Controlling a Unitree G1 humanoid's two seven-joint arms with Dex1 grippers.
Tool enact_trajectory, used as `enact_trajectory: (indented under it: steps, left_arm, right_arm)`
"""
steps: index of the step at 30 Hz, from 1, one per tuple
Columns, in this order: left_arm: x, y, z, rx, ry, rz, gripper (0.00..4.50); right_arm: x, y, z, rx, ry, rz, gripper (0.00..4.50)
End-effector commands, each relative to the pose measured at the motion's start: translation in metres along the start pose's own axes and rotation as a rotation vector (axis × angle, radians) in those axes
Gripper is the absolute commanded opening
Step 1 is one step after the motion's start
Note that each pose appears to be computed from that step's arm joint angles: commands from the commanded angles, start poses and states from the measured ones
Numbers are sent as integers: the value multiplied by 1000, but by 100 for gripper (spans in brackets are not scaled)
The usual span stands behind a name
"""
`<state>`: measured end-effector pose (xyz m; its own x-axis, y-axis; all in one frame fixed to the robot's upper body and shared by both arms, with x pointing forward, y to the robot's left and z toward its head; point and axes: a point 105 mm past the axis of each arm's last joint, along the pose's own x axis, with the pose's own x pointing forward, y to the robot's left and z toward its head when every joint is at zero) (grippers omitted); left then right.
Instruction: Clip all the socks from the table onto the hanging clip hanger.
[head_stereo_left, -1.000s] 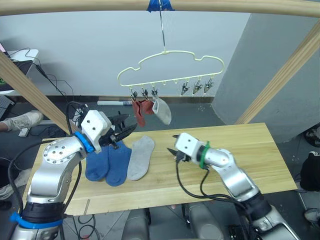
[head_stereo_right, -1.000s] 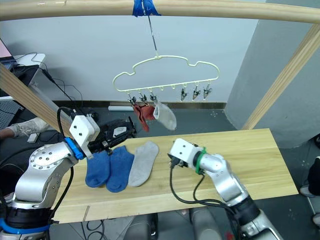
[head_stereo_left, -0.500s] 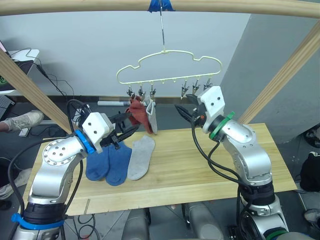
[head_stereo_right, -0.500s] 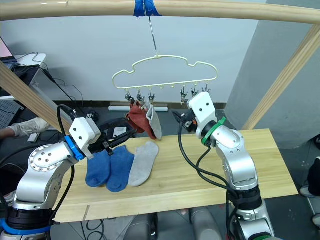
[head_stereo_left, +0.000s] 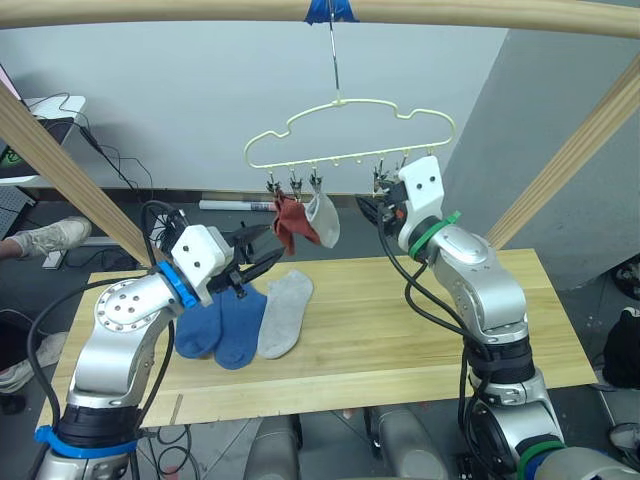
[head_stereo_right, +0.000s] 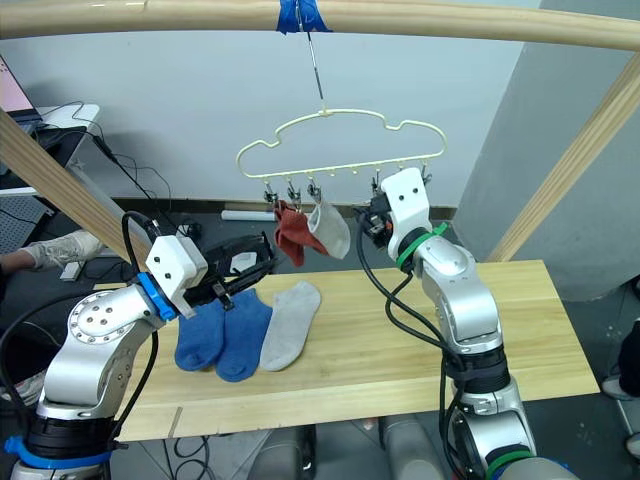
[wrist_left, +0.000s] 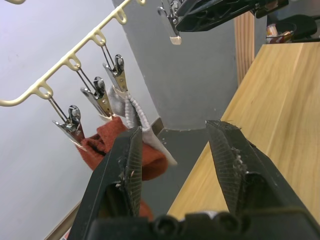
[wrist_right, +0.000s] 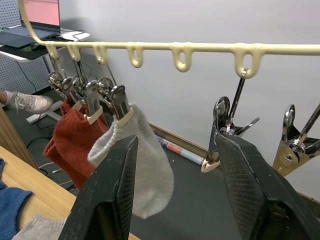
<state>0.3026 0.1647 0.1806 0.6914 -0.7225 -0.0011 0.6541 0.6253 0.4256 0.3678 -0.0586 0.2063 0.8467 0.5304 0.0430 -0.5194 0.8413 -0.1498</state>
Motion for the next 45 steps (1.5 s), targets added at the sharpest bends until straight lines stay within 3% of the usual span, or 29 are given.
enact_trajectory:
  steps: [1,15,45]
  left_arm:
    - [4,-2,15,42,-50,-8,223]
    - [9,-1,18,27,-71,-5,223]
    - [10,-9,9,6,-59,-11,223]
  right_arm:
    - [-1,-4,12,1,-31,-19,251]
    - [9,-13,14,12,-21,-55,251]
    - [30,-4,28,7,-97,-14,251]
